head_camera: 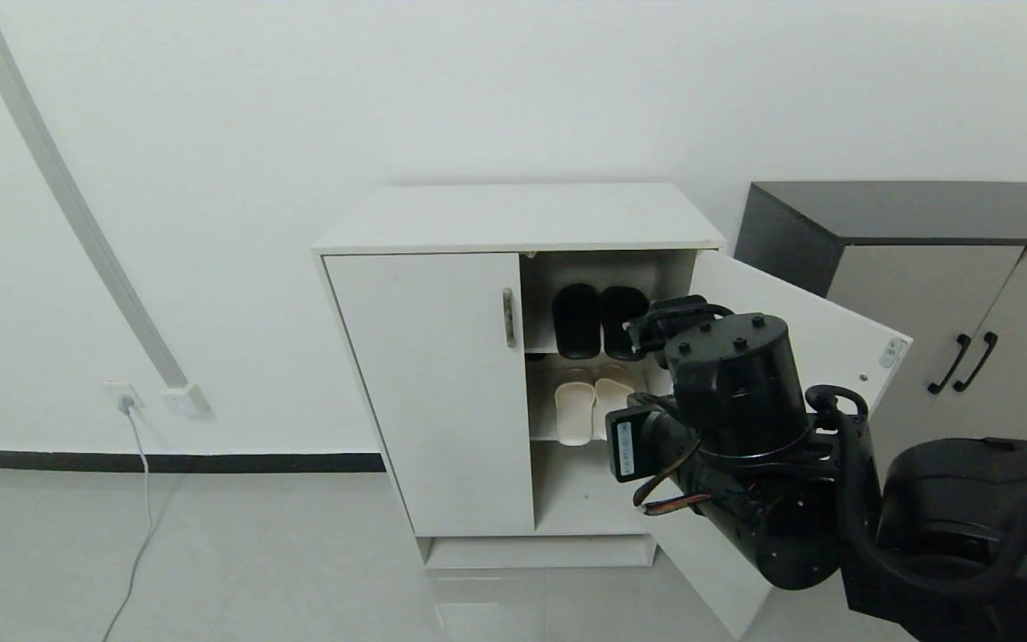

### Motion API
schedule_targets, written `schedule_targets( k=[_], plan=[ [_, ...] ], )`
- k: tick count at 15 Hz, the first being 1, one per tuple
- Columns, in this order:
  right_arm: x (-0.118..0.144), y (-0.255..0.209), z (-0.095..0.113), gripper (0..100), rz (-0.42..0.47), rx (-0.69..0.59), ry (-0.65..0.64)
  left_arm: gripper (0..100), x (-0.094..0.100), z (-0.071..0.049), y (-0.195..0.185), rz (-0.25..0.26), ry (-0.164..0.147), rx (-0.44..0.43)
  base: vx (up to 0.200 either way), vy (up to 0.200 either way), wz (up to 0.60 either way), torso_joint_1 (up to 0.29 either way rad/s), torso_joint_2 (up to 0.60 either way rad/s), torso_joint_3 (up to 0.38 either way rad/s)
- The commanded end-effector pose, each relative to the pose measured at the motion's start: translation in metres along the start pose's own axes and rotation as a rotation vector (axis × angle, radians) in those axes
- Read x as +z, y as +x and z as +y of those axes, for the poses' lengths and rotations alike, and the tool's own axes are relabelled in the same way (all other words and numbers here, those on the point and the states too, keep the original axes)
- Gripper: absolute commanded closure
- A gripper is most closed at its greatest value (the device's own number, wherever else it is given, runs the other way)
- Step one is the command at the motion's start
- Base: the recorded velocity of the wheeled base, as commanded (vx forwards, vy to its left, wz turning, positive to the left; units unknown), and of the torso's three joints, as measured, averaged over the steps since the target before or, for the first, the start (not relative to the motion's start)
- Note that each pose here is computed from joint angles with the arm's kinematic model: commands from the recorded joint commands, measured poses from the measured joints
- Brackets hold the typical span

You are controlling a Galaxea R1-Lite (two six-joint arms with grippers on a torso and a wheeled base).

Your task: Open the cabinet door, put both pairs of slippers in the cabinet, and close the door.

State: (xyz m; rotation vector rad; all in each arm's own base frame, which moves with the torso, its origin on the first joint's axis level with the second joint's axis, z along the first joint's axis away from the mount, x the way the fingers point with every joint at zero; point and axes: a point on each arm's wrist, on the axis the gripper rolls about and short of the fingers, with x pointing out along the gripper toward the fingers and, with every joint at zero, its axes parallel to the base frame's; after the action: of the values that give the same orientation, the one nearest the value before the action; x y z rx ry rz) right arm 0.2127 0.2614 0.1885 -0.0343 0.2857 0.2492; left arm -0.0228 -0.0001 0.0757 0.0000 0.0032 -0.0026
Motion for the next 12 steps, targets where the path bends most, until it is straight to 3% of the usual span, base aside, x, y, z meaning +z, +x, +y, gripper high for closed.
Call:
schedule_targets(
  k=[1,12],
  plan=[
    [0.0004,-0.0002,0.0000,100,-0.001,0.000,0.001,100,0.0000,0.0000,0.0000,0.000,0.000,-0.001,0.000,0.000,0.00,0.193,-0.49,-0.310],
    [-0.0023,0.0027,-0.0068,100,0.009,-0.018,-0.013,100,0.0000,0.0000,0.0000,0.000,0.002,-0.001,0.000,0.000,0.00,0.224,-0.54,-0.323]
  ],
)
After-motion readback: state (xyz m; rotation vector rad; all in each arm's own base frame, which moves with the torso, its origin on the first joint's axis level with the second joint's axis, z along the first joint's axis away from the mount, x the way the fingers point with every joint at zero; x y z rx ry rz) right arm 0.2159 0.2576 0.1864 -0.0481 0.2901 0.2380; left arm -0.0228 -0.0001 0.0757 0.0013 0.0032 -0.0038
